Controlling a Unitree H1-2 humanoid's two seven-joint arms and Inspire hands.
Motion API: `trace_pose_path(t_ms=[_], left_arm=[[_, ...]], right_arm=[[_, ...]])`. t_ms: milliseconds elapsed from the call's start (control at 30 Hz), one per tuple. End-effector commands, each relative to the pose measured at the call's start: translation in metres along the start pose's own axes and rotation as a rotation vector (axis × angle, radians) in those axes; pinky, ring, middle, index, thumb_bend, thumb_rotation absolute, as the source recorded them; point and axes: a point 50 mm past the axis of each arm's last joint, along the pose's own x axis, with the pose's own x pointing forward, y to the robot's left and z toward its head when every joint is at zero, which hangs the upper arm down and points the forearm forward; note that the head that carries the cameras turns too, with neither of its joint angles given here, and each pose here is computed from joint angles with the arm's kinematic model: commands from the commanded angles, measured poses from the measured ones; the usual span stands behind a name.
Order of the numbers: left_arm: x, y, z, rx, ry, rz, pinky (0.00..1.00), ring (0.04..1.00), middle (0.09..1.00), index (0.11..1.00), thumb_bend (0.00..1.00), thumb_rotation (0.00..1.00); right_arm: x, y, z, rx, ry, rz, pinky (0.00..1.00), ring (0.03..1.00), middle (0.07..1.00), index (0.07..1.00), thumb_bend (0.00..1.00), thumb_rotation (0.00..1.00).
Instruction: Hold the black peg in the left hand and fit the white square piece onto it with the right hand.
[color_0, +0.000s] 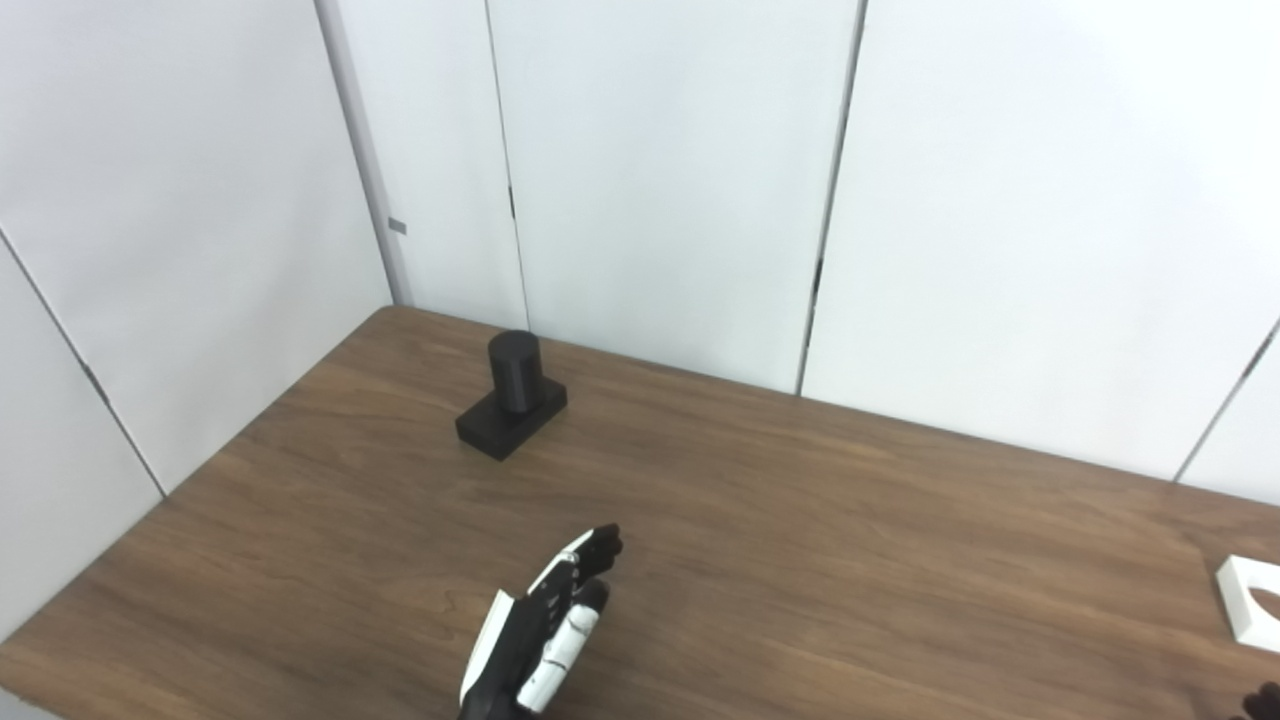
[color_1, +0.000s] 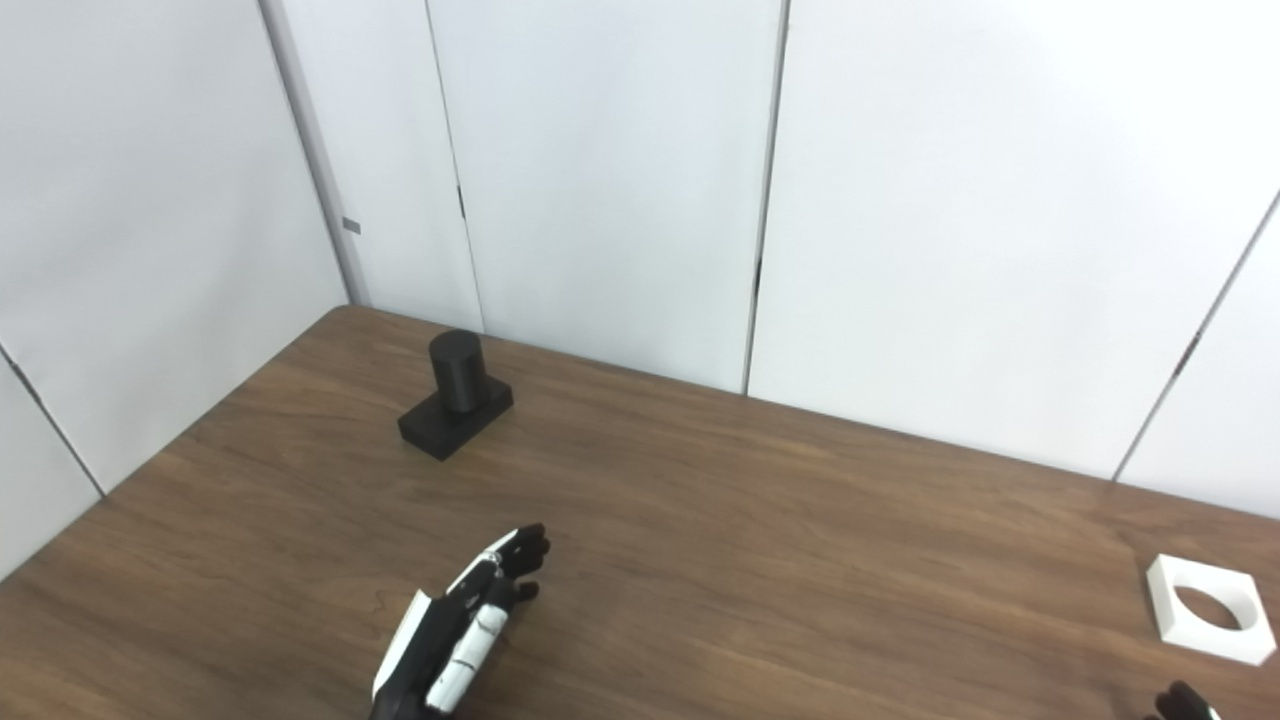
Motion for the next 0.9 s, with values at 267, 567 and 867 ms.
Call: trace_pose_path(t_ms=[267,567,867], left_arm=[[-0.027,-0.027,-0.002,-0.171,0.112,0.074,0.87,0.883,0.878,0.893,0.56,0.62],[-0.035,0.002,0.063,0.139,0.209,0.139,0.85,0.866,0.863,0.896,0.64,0.20],[-0.009,0.057,0.103,0.565,0.065,0.269,0.81,0.863,0.908,0.932,0.68,0.49]], right_arm=[[-0.013,-0.007,0.011,0.016,-0.006,-0.014,0.79,0.870,0.881,0.847,0.76,0.96],[-0.031,-0.008,0.021,0.032,0.003,-0.007,0.80,0.870,0.875,0.850,0.74,0.90],[-0.040,-0.002,0.026,-0.021,0.027,0.004,0.86,0.904,0.898,0.856,0.71,0.78]])
